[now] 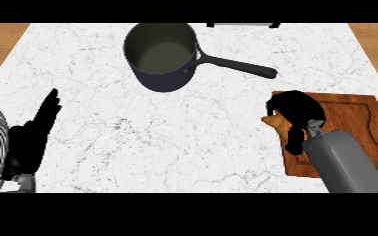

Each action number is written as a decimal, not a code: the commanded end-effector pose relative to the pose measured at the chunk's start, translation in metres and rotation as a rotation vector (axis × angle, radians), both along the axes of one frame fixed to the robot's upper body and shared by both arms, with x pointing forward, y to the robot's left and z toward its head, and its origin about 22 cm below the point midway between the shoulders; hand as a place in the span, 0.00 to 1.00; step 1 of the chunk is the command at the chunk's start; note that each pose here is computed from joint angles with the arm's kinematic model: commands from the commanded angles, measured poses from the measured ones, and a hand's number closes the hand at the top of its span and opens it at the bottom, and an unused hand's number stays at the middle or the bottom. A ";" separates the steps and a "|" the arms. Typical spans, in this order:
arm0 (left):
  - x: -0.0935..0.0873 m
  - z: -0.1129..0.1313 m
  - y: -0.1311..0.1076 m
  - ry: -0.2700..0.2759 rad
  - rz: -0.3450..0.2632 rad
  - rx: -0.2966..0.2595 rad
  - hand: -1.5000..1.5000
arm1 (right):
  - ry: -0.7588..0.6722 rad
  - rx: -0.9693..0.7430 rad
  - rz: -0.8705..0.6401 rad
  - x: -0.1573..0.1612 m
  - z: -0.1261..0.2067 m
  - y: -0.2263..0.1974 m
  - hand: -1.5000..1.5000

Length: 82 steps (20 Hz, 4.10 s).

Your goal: Pick the croissant from the cutting board and place it in the pot

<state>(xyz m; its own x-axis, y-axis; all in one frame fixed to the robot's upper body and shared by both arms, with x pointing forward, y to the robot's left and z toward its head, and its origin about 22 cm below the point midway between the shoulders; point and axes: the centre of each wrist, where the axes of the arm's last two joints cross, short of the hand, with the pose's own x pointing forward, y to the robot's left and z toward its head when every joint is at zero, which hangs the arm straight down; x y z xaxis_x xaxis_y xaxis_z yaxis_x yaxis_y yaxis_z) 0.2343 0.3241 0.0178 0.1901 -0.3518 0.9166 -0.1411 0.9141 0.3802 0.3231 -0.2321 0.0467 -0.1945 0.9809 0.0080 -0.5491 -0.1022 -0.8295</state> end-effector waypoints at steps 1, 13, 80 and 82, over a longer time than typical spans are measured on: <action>0.003 0.000 -0.006 -0.017 -0.045 0.007 0.50 | -0.007 0.204 0.101 -0.015 0.005 0.129 1.00; 0.021 0.006 -0.015 0.002 -0.081 0.003 0.50 | -0.522 0.202 -0.033 -0.060 0.087 0.232 1.00; 0.023 0.008 -0.008 -0.017 -0.038 0.001 0.50 | -0.897 1.243 -0.433 0.129 0.144 0.188 0.00; 0.012 -0.004 -0.012 0.006 -0.047 -0.022 0.50 | -0.811 1.273 -0.429 0.128 0.134 0.185 0.00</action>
